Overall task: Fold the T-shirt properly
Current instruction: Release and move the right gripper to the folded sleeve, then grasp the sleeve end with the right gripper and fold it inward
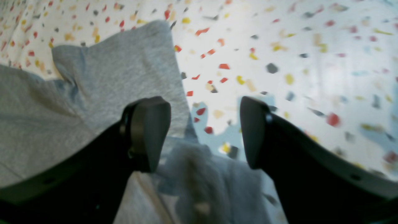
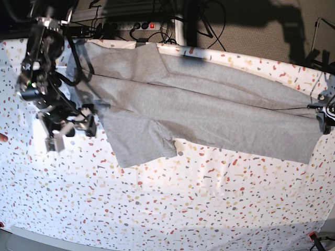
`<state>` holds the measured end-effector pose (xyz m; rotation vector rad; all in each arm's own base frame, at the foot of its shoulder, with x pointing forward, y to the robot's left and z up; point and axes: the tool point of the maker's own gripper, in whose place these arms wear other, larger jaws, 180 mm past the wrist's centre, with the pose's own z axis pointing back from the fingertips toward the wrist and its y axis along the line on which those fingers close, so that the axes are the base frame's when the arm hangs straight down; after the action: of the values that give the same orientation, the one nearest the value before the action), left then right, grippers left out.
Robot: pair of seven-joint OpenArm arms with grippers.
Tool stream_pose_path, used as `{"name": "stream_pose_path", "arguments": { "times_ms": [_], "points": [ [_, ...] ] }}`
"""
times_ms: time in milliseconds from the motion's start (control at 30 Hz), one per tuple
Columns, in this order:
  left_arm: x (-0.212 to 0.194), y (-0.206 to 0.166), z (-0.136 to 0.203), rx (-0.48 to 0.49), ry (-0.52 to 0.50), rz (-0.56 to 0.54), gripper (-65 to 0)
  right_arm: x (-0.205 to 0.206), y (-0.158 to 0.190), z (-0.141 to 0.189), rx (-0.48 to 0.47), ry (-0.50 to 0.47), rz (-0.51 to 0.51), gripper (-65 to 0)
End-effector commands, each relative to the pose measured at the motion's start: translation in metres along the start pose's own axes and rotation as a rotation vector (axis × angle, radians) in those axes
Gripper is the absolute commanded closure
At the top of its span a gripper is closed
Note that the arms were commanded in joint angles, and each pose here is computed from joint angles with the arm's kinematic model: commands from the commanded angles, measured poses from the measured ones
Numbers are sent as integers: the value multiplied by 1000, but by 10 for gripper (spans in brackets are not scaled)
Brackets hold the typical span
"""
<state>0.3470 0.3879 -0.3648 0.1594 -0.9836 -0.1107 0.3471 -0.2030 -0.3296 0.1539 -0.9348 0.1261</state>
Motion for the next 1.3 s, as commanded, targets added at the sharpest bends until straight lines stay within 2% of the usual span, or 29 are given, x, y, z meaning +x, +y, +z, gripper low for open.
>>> {"name": "stream_pose_path", "arguments": {
  "times_ms": [0,133,233,400,700,867,1000,1133,1267],
  "points": [
    [27,15,3,28,-69,-16,-300,25,0,-5,13,-61,12,-390],
    [29,14,4,23,-86,6,-300,31,13,-42,67,-7,17,-390],
    [31,13,4,18,-97,27,-300,35,18,-68,58,55,75,-390],
    [37,12,4,11,-122,53,-300,28,21,-104,54,162,68,-390],
    [51,6,6,-4,-157,43,-300,14,11,-127,37,281,46,-389],
    [59,3,7,-13,-184,38,-300,-4,17,-128,53,343,33,-258],
    [65,1,8,-17,-202,34,-300,-8,30,-128,107,362,65,-161],
    [65,1,8,-17,-202,34,-300,-11,30,-127,104,380,70,0],
    [65,1,8,-17,-202,34,-300,-4,30,-126,103,381,116,0]
  ]
}}
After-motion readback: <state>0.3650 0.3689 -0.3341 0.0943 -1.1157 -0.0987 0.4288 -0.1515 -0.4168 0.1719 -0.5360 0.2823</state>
